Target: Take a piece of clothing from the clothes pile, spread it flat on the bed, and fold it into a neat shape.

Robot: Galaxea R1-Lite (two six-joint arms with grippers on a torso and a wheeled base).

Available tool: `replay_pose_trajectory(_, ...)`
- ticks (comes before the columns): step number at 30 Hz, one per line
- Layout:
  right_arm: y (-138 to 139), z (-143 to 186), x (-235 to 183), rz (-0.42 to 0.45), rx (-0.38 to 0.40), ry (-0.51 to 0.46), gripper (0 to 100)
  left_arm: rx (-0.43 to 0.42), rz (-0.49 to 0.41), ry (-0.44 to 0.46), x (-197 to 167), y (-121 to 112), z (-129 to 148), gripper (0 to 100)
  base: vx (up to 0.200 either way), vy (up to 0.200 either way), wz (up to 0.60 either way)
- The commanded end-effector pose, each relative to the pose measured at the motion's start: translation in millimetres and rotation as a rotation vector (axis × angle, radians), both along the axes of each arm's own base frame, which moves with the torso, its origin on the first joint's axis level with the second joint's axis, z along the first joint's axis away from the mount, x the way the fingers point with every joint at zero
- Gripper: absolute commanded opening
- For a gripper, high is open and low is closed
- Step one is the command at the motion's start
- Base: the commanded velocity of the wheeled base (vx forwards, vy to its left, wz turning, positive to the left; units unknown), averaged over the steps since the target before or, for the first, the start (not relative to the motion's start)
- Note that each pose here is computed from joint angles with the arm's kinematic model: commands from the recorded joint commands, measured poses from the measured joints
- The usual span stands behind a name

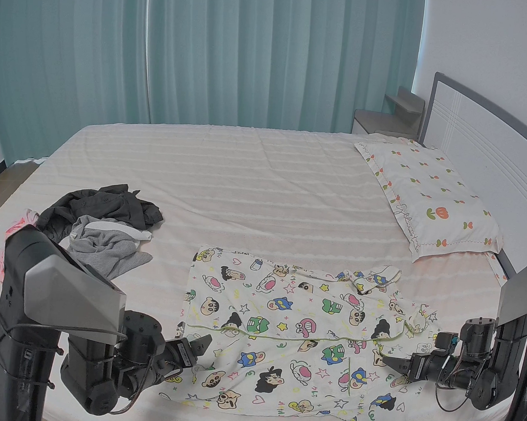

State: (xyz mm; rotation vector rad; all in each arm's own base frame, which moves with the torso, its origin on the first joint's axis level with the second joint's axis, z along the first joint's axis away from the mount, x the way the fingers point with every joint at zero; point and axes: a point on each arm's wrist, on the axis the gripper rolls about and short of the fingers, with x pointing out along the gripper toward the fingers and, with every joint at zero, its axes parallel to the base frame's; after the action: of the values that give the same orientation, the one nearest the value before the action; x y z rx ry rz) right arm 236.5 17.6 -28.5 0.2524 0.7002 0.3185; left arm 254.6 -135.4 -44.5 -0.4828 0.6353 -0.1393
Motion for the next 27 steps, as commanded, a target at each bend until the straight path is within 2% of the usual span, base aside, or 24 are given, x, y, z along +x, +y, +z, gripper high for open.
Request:
replay_pose_trajectory(1,1.9,2.3,-1.2,0.009,0.001,-0.014,100,0.045,-0.020,0.085,20.5,-15.7,-22.1,100,0.000,0.000,0.00)
replay_pose_trajectory(6,0.8,1.1,-1.9,0.004,0.001,-0.006,100,0.021,-0.042,0.145,31.3,-25.2,-1.1,100,0.000,0.000,0.00)
replay_pose_trajectory(8,0.8,1.1,-1.9,0.004,0.001,-0.006,100,0.021,-0.042,0.145,31.3,-25.2,-1.1,100,0.000,0.000,0.00)
replay_pose_trajectory(9,0.8,0.7,-2.0,0.004,0.001,-0.005,100,-0.044,-0.005,0.161,40.1,-31.6,10.8,100,0.000,0.000,0.00)
replay_pose_trajectory(10,0.8,0.4,-2.0,0.004,0.000,-0.003,100,-0.064,0.011,0.170,42.9,-33.2,14.2,100,0.000,0.000,0.00)
replay_pose_trajectory(17,0.8,-0.4,-2.5,0.004,0.000,0.002,100,-0.140,0.050,0.278,47.3,-37.0,26.2,100,0.000,0.000,0.00)
replay_pose_trajectory(23,0.8,-0.8,-2.5,0.004,0.000,0.003,100,-0.134,0.106,0.406,53.2,-41.9,36.0,100,0.000,0.000,0.00)
replay_pose_trajectory(27,1.1,-0.8,-2.6,0.006,0.000,0.003,100,-0.117,0.123,0.451,53.4,-47.5,38.2,100,0.000,0.000,0.00)
